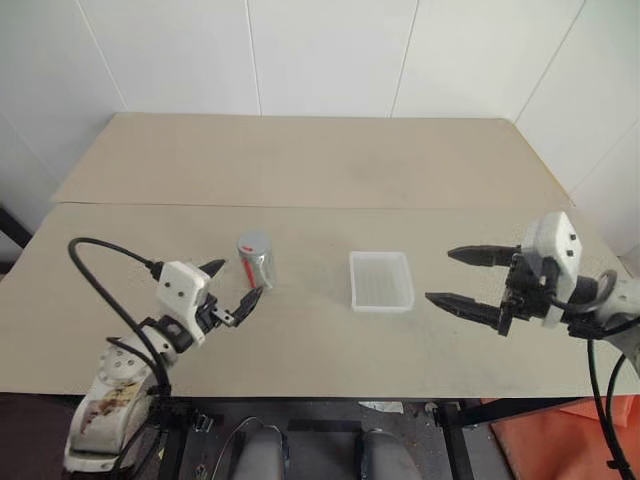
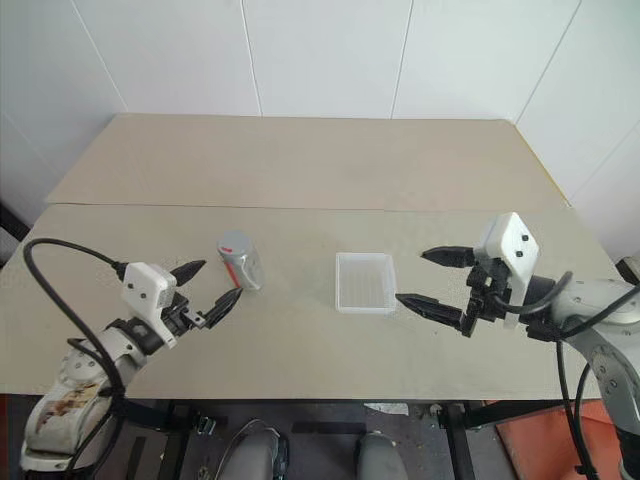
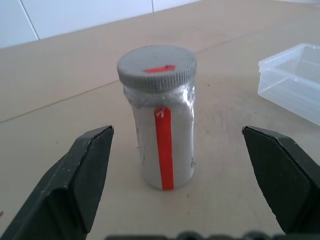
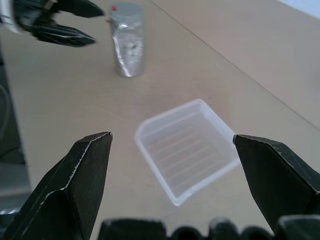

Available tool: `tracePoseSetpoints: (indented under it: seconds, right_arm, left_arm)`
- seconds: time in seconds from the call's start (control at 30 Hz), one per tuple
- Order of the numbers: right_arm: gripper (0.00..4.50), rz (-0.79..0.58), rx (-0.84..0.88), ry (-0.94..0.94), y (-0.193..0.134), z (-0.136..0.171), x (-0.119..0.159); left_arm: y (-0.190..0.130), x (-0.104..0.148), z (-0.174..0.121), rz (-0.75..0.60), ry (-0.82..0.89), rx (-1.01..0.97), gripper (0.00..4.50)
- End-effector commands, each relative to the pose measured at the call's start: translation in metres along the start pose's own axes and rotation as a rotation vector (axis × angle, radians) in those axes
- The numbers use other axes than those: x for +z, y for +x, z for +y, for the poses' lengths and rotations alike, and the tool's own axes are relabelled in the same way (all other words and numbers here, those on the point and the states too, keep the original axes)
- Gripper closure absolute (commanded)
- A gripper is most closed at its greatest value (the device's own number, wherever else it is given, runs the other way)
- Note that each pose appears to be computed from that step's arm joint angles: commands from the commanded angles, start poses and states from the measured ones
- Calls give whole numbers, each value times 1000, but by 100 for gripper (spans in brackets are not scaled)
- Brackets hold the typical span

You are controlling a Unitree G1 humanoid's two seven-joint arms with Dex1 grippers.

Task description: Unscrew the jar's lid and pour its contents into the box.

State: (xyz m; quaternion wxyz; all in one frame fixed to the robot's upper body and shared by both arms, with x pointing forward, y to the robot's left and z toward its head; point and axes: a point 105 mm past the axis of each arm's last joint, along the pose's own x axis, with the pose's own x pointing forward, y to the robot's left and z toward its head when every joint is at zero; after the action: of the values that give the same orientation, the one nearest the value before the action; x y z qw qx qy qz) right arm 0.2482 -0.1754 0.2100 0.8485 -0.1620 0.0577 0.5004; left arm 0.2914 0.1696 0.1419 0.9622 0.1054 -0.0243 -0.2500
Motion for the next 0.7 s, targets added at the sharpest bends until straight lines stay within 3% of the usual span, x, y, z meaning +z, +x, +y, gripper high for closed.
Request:
tracePoseSetpoints:
  seconds: [0.03,0.43,0.53,0.7]
  right_arm:
    - [0,-34,70,-64,-5,8,17]
    - [0,-27,88,-78,-11,12,19]
    - [0,-27,79,-76,-12,12,19]
    - [0,-35,71,-70,-12,14,19]
  left_arm:
    - [12,6,0,-37,43,16,2]
    - [42,3,4,-57,25,55,2]
    - [46,4,8,-66,23,85,57]
    - [56,6,12,-97,-18,125,222]
